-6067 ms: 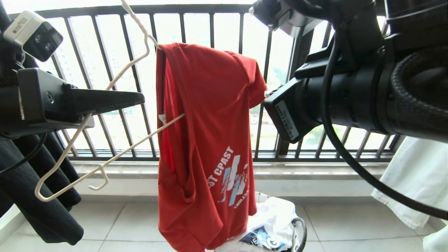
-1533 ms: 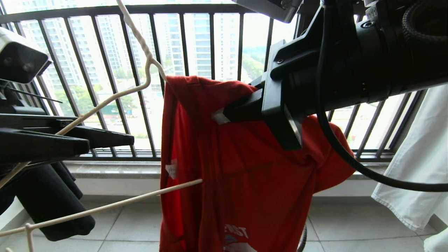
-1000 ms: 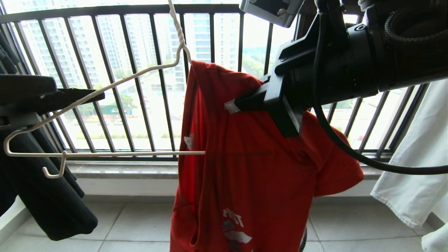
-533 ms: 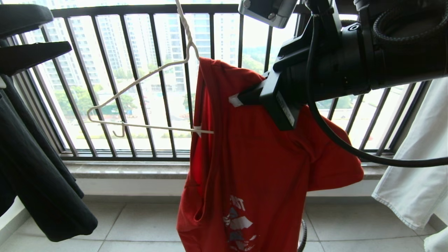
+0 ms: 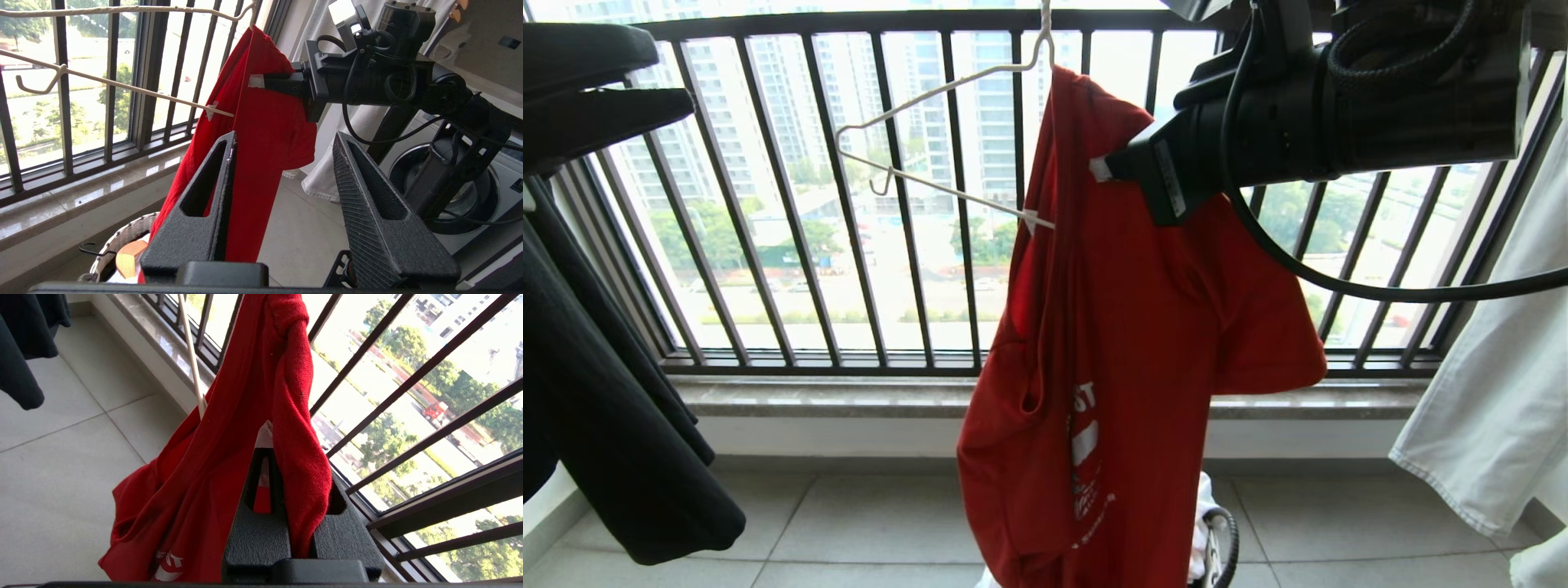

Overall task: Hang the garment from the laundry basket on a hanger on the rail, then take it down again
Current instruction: Hang the clothes on the clothes rack

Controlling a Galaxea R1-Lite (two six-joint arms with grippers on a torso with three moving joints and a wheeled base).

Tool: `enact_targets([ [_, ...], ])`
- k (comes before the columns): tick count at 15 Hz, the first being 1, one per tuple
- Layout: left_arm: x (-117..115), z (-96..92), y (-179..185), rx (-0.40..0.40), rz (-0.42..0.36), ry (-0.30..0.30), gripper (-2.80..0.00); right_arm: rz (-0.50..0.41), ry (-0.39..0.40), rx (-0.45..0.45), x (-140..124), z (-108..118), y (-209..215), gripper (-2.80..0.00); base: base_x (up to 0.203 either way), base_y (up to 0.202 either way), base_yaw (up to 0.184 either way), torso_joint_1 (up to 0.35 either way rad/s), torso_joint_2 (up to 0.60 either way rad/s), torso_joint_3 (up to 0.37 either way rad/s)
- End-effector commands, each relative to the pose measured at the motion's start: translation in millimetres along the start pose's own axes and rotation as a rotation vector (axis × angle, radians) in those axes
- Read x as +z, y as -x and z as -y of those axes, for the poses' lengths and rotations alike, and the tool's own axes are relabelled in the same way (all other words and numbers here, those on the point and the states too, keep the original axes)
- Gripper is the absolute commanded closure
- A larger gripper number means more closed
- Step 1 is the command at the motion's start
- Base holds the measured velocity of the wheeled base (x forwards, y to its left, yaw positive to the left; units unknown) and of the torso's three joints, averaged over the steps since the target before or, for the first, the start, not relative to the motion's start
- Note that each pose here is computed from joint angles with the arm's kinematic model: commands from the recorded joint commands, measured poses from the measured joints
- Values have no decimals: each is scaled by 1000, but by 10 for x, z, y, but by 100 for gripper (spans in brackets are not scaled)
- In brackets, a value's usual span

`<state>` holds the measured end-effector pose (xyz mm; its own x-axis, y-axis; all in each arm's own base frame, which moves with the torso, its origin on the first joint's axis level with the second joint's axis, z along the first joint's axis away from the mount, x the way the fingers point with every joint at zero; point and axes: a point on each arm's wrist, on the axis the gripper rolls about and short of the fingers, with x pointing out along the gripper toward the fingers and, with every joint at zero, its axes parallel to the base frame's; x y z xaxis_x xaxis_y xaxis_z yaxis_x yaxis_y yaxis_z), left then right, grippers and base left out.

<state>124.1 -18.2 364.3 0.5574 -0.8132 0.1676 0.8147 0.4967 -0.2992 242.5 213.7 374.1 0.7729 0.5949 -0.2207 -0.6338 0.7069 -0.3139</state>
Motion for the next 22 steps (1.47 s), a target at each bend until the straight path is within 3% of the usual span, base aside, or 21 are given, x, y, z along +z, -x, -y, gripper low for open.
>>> enact_targets([
  [1,34,-25,-75,7,-72,96,0,12,-8,-15,-5,6,-65,0,0,0,0,0,0,0],
  [2,17,-58,-142,-5,-101,118,0,14,-9,-17,-3,8,-63,0,0,0,0,0,0,0],
  [5,-39,-242,-426,67,-178,214,0,23,-11,-71,29,5,-57,0,0,0,0,0,0,0],
  [6,-103,-305,-557,148,-197,217,0,23,-14,-76,32,7,-50,0,0,0,0,0,0,0],
  [8,-233,-397,-811,329,-225,180,0,27,-14,-76,47,-11,-32,0,0,0,0,0,0,0],
  [10,-404,-471,-1016,417,-289,121,0,35,-15,-86,74,-17,15,0,0,0,0,0,0,0],
  [15,-784,-802,-1340,469,-424,150,0,44,-16,-63,100,-83,48,0,0,0,0,0,0,0],
  [17,-905,-922,-1437,474,-441,164,0,45,-15,-50,107,-128,60,0,0,0,0,0,0,0],
  [18,-967,-968,-1465,474,-446,166,-280,50,-13,-42,117,-152,87,0,0,0,0,0,0,0],
  [22,-1124,-995,-1580,447,-465,167,-280,57,1,12,139,-317,168,0,0,0,0,0,0,0],
])
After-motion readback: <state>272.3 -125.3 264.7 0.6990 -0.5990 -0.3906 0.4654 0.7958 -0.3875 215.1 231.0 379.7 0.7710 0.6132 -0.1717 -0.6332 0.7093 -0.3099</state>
